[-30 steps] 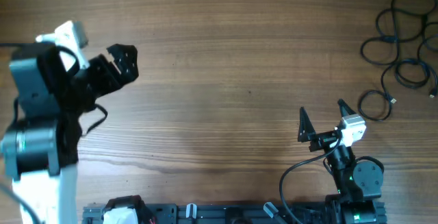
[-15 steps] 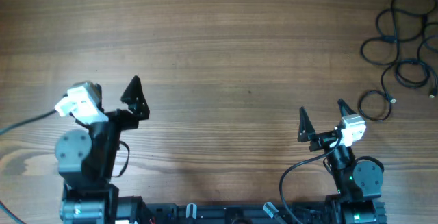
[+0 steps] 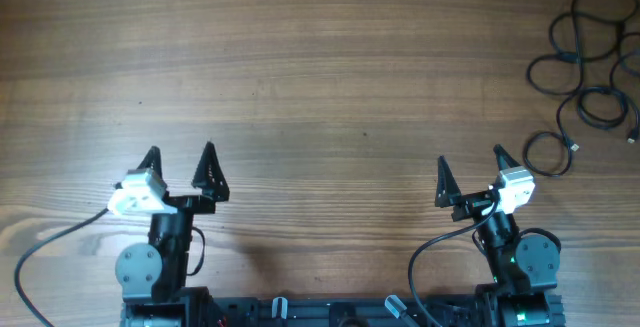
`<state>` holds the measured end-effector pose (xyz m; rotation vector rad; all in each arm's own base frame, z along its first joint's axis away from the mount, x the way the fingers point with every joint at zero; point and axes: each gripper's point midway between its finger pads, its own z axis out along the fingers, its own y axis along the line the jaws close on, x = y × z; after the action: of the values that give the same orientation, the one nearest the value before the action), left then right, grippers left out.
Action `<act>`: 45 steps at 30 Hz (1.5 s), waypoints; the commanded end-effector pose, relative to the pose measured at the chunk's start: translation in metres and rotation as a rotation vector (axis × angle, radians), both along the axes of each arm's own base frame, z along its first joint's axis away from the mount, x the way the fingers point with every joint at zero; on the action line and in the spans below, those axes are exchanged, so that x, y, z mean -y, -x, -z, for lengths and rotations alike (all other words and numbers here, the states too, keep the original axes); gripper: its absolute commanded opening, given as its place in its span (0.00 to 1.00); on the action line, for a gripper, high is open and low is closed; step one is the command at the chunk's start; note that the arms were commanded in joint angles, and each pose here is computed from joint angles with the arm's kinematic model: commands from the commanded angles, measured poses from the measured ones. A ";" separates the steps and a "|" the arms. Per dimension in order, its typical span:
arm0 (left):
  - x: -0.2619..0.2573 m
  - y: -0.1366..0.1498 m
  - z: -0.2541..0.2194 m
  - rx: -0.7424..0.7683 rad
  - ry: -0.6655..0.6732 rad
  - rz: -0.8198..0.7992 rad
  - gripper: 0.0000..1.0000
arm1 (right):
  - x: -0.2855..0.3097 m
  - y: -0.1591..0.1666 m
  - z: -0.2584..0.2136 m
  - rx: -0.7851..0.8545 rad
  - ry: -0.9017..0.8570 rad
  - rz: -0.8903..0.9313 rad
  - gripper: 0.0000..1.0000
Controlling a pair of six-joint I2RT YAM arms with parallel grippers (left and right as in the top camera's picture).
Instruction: Untangle cables
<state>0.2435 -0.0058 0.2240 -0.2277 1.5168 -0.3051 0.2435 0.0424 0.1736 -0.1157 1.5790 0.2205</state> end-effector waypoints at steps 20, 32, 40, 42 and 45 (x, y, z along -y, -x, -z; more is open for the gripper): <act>0.001 -0.003 0.045 -0.029 -0.113 -0.015 1.00 | 0.001 0.000 0.000 0.000 -0.014 0.007 1.00; 0.002 -0.002 0.067 -0.113 -0.112 -0.006 1.00 | 0.001 0.000 0.000 0.000 -0.014 0.007 1.00; 0.002 -0.002 0.067 -0.114 -0.112 -0.006 1.00 | 0.001 0.000 0.000 0.000 -0.014 0.007 1.00; 0.002 -0.002 0.067 -0.114 -0.112 -0.006 1.00 | 0.001 0.000 0.000 0.000 -0.014 0.007 1.00; 0.002 -0.002 0.067 -0.115 -0.112 -0.006 1.00 | 0.001 0.000 0.000 0.000 -0.014 0.007 1.00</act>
<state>0.2462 -0.0070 0.1581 -0.1792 1.6413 -0.2201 0.2435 0.0424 0.1735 -0.1154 1.5794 0.2208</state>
